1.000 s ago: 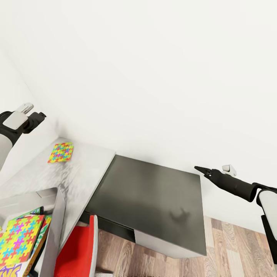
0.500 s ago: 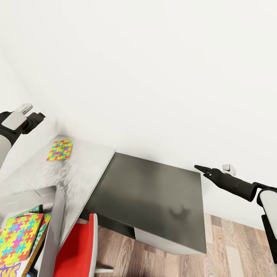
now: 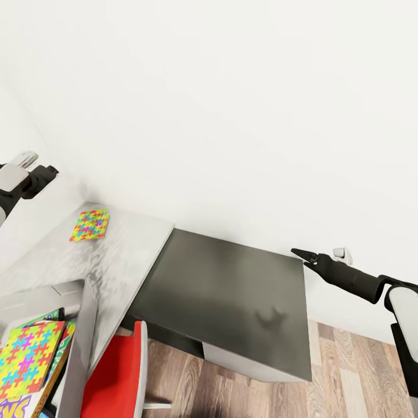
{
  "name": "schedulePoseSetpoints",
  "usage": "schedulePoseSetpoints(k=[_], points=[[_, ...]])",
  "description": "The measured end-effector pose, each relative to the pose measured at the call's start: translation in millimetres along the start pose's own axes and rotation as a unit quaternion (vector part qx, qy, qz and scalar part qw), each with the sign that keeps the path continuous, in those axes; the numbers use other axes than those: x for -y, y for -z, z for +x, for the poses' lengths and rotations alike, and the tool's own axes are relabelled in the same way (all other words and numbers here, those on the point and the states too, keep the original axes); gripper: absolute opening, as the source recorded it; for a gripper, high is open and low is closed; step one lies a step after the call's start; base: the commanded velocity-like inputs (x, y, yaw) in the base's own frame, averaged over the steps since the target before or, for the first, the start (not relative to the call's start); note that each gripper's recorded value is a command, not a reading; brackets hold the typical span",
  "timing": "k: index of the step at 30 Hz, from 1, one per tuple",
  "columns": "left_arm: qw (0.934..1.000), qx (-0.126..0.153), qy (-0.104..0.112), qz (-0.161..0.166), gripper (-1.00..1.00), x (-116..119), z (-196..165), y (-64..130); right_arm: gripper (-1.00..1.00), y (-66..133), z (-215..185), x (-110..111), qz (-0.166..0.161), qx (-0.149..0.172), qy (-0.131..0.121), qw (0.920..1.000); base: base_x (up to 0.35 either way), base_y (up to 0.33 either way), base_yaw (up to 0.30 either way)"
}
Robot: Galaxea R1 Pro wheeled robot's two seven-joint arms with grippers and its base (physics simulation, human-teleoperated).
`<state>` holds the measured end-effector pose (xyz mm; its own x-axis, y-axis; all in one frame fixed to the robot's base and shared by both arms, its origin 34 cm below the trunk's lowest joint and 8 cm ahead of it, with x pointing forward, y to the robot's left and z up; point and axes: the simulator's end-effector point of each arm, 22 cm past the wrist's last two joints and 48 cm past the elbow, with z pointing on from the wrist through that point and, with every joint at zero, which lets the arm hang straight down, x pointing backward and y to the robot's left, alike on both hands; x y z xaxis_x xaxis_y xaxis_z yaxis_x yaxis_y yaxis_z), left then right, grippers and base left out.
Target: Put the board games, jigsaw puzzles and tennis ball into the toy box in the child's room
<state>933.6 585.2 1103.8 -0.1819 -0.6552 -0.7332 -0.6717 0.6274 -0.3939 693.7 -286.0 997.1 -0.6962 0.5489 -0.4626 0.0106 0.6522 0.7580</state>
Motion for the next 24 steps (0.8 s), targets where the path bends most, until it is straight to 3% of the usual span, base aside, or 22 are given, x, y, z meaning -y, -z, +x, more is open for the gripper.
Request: schedulePoseSetpoints(k=[6, 16, 24], points=[[0.9995, 0.019, 0.026, 0.002, 1.00, -5.9, -34.1, 6.4, 1.00, 0.0, 0.0, 0.0, 0.000, 0.000, 0.000, 1.0000, 0.000, 0.000, 0.000], [0.9975, 0.053, 0.047, -0.001, 1.00, -18.5, -89.4, 19.8, 1.00, 0.0, 0.0, 0.0, 0.000, 0.000, 0.000, 1.0000, 0.000, 0.000, 0.000], [0.9972, 0.056, 0.050, 0.003, 1.00, -14.1, -95.7, 22.4, 1.00, -0.1, 0.0, 0.1, 0.000, 0.000, 0.000, 1.0000, 0.000, 0.000, 0.000]])
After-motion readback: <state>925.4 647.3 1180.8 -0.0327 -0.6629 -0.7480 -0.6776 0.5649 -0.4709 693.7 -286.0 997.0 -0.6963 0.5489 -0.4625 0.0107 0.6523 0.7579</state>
